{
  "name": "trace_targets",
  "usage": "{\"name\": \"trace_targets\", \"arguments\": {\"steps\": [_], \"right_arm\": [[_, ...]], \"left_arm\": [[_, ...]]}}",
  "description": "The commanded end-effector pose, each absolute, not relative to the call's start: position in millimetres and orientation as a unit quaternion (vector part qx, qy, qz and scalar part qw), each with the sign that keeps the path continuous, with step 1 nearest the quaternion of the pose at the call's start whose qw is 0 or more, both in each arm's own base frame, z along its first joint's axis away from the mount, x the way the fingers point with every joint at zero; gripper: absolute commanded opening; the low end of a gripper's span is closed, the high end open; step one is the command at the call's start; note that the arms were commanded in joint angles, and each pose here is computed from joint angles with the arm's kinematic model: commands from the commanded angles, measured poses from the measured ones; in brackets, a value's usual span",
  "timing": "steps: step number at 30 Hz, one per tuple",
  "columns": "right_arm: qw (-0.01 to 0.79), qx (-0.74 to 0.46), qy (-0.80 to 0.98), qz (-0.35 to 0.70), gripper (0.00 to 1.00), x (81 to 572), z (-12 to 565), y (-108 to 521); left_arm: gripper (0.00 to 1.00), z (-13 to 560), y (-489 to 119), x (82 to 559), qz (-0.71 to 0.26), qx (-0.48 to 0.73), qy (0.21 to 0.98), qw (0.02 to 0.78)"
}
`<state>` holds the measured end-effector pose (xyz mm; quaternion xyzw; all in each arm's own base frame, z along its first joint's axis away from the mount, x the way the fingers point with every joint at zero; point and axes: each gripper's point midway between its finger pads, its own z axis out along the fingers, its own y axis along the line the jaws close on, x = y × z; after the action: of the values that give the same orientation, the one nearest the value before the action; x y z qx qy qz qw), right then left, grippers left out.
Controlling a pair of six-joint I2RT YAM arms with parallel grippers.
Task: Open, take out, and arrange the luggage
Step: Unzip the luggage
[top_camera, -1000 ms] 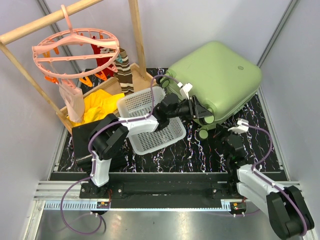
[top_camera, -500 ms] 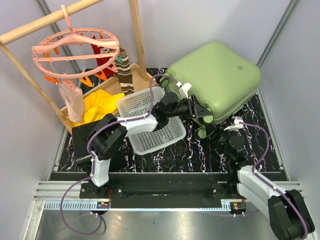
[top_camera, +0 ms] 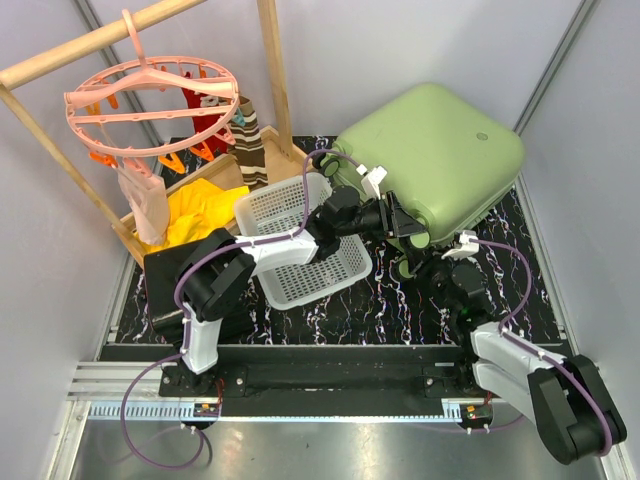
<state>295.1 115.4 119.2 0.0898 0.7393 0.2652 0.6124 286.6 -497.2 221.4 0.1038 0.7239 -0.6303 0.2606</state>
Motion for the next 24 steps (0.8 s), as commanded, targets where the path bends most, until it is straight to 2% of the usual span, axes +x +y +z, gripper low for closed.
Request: {"name": "trace_targets", "arguments": {"steps": [1, 12, 19, 24], "right_arm": [[0.651, 0.085, 0.704, 0.273, 0.43, 309, 151, 119], [0.658, 0.09, 0.699, 0.266, 0.42, 320, 151, 119], [0.673, 0.1, 0.685, 0.261, 0.37, 324, 159, 116], [0.678, 0.112, 0.679, 0.258, 0.16, 327, 160, 112]], "left_arm": [[0.0, 391, -500, 230, -0.751, 0.209, 0.523, 0.344], [0.0, 391, -500, 226, -0.751, 0.212, 0.523, 0.342], [0.0, 389, -502, 223, -0.753, 0.212, 0.523, 0.339], [0.0, 390, -503, 219, -0.756, 0.213, 0.521, 0.336]]}}
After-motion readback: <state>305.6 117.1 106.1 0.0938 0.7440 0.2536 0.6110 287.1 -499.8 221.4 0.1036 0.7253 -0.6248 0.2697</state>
